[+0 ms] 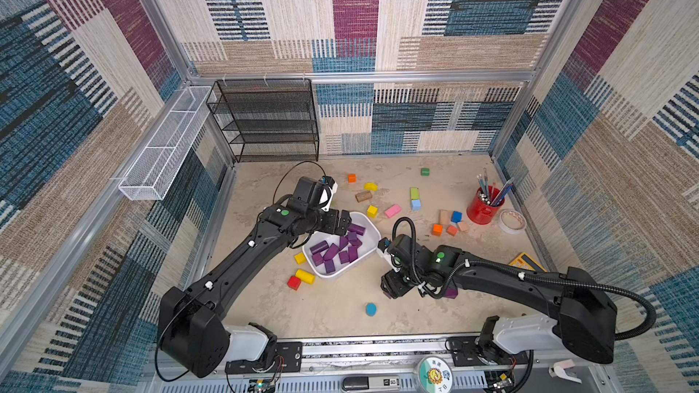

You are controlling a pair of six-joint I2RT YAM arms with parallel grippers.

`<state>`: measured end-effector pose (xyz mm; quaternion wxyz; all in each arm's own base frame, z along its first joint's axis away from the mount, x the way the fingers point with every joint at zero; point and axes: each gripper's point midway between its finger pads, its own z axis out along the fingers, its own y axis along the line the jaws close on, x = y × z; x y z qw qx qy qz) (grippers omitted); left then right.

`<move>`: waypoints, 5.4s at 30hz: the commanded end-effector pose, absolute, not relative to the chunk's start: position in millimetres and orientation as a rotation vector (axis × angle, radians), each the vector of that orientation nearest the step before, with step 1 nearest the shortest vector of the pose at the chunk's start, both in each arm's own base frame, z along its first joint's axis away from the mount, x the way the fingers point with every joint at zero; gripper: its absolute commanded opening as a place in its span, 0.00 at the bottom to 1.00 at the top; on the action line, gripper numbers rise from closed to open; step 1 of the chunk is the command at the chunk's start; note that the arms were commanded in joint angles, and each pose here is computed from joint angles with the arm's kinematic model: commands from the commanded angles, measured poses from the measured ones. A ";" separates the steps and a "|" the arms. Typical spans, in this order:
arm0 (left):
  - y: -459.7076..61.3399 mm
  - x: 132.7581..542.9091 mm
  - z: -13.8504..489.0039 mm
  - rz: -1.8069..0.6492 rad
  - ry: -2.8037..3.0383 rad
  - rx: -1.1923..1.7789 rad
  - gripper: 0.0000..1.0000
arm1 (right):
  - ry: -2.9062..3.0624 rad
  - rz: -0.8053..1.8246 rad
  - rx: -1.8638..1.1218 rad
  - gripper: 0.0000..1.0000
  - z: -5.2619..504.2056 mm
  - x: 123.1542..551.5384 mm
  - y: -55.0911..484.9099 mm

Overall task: Pick purple bricks into the storage bin
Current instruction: Pick up the building block from the center of the board, then place the building block in the storage box.

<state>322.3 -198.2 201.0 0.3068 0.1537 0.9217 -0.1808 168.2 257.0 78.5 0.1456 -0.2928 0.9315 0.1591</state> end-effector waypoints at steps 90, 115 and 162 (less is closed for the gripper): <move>-154.6 348.3 212.2 -0.516 2.415 0.181 0.99 | 2.463 0.328 -0.923 0.30 144.2 247.7 340.3; -96.5 373.2 209.2 -0.540 2.416 -0.101 0.99 | 2.312 0.431 -0.770 0.28 132.6 331.1 407.3; -82.0 380.1 208.4 -0.599 2.401 -0.183 0.98 | 2.343 0.436 -0.704 0.33 59.2 343.7 429.6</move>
